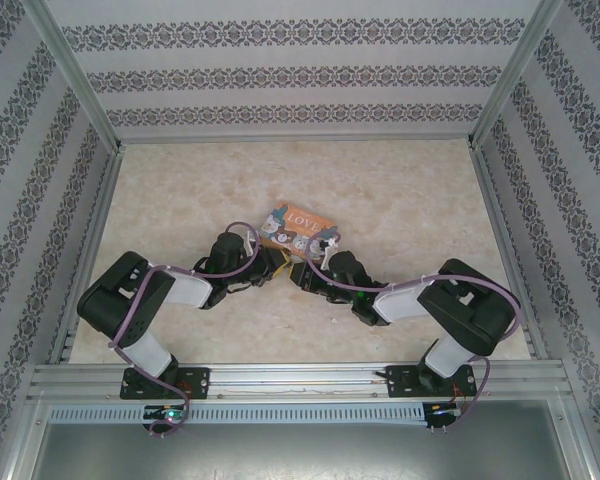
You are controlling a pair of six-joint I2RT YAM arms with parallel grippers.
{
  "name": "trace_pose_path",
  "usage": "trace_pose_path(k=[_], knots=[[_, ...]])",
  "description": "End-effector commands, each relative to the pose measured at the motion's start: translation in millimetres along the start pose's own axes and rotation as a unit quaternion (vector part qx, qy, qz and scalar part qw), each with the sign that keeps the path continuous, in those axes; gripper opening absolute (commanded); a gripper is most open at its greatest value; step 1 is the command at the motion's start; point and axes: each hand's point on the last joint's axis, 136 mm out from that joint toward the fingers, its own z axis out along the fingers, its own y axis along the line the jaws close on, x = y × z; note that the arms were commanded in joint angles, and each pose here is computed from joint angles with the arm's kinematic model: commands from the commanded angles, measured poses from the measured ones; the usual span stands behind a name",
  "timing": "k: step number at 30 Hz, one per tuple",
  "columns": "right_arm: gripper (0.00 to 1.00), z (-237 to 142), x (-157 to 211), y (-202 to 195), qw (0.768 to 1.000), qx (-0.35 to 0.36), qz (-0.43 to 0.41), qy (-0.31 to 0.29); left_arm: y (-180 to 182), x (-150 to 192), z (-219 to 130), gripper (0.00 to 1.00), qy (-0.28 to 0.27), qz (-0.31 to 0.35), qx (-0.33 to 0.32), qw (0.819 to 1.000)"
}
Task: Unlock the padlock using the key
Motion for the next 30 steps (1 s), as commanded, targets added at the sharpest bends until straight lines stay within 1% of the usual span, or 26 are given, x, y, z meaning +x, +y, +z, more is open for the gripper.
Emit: trace_pose_path(k=[1,6,9,12,15,20,25,30], knots=[[0.23,-10,-11,3,1.0,-0.004,-0.015,-0.027,-19,0,-1,0.05,-0.003,0.024,0.014,1.0],[0.25,-24,-14,2,0.998,0.02,-0.052,-0.031,-22,-3,-6,0.05,-0.014,0.016,0.014,1.0],[0.26,-36,-18,3,0.994,0.039,-0.091,-0.036,-26,-4,-10,0.04,-0.021,0.012,0.013,1.0],[0.26,-52,-26,5,0.986,0.064,-0.143,-0.049,-29,-5,-14,0.03,-0.027,0.011,0.006,1.0],[0.26,-69,-36,17,0.973,0.077,-0.207,-0.067,-32,-4,-18,0.03,-0.028,0.012,-0.001,1.0],[0.27,-93,-55,39,0.938,0.097,-0.316,-0.104,-39,-4,-19,0.02,-0.027,0.005,0.0,1.0],[0.28,-106,-68,54,0.902,0.108,-0.397,-0.135,-44,-1,-15,0.0,-0.012,-0.01,0.006,1.0],[0.31,-108,-67,65,0.848,0.113,-0.502,-0.128,-47,3,-11,0.0,-0.001,-0.041,-0.005,0.999]])
